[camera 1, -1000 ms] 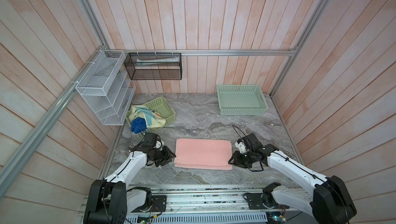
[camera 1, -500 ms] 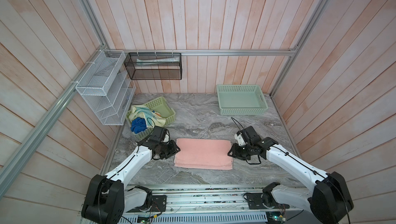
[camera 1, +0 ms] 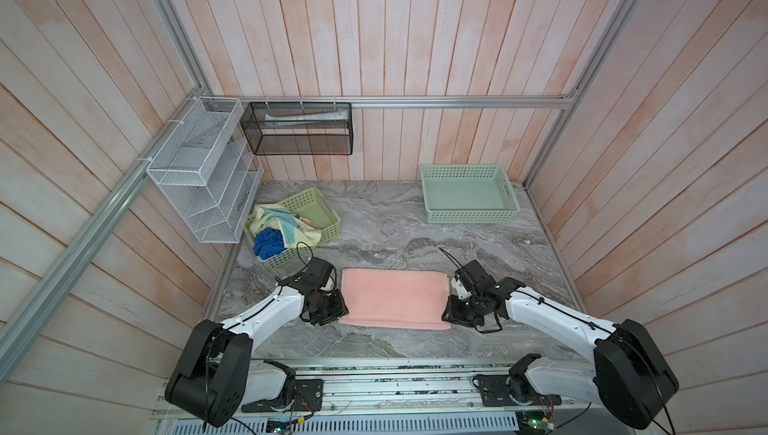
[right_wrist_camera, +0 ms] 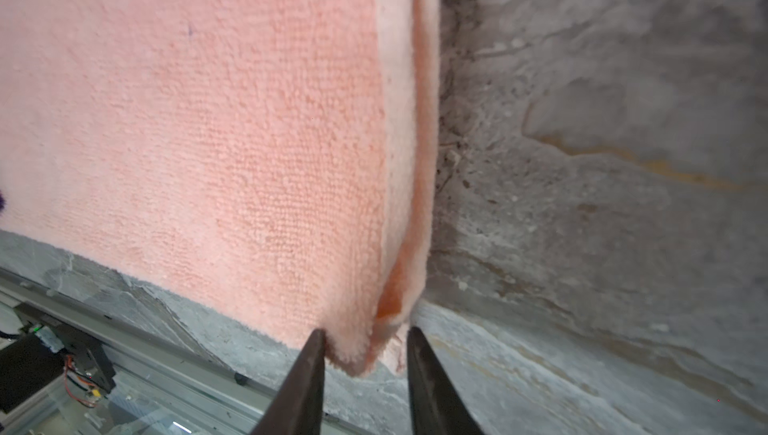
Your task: Fold and stack the towels
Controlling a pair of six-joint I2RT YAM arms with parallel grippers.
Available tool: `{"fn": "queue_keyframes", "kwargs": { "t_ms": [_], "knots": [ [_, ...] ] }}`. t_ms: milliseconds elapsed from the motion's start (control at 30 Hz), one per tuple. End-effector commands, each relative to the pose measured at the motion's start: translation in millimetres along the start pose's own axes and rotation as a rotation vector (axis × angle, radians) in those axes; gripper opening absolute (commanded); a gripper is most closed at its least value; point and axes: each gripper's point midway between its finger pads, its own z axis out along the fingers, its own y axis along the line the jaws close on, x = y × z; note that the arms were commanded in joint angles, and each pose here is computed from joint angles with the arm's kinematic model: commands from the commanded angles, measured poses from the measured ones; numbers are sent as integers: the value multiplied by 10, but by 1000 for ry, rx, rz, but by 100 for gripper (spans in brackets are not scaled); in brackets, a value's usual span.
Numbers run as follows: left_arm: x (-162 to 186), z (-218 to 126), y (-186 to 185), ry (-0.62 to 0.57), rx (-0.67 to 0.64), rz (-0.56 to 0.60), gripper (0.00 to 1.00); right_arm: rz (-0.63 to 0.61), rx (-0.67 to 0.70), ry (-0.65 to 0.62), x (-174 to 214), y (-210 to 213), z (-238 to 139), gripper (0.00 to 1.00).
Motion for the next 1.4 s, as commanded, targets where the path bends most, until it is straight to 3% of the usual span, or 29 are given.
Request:
{"fn": "queue_keyframes", "kwargs": {
  "t_ms": [0, 200, 333, 633, 800, 867, 933, 1100, 1133, 1367],
  "knots": [
    [-89, -138, 18, -59, -45, 43, 43, -1, 35, -7, -43, -17, -10, 42],
    [-398, -513, -257, -189, -26, 107, 45, -17, 76, -87, -338, 78, -238, 51],
    [-544, -548, -463, -207, -20, 152, 46, 11, 54, -117, -531, 69, -253, 59],
    [-212, 51, -1301, -68, 100, 306, 46, 47, 5, -67, -571, 104, 22, 68],
    [-52, 397, -1344, 21, 109, 305, 46, 98, 9, -36, -533, 38, 239, 68],
    [-37, 445, -1325, 29, 108, 303, 46, 99, -14, -25, -544, 96, 303, 64],
    [-18, 481, -1314, 40, 115, 304, 46, 90, -26, -15, -557, 160, 359, 53],
    [-34, 503, -1265, 47, 111, 298, 46, 45, -30, -35, -726, 300, 411, 4],
    [-59, 481, -1259, 39, 113, 296, 46, 26, -29, -47, -789, 343, 387, 0],
    [-478, 90, -1165, -94, 126, 256, 46, -214, 40, -231, -1611, 852, -177, 0]
  ]
}}
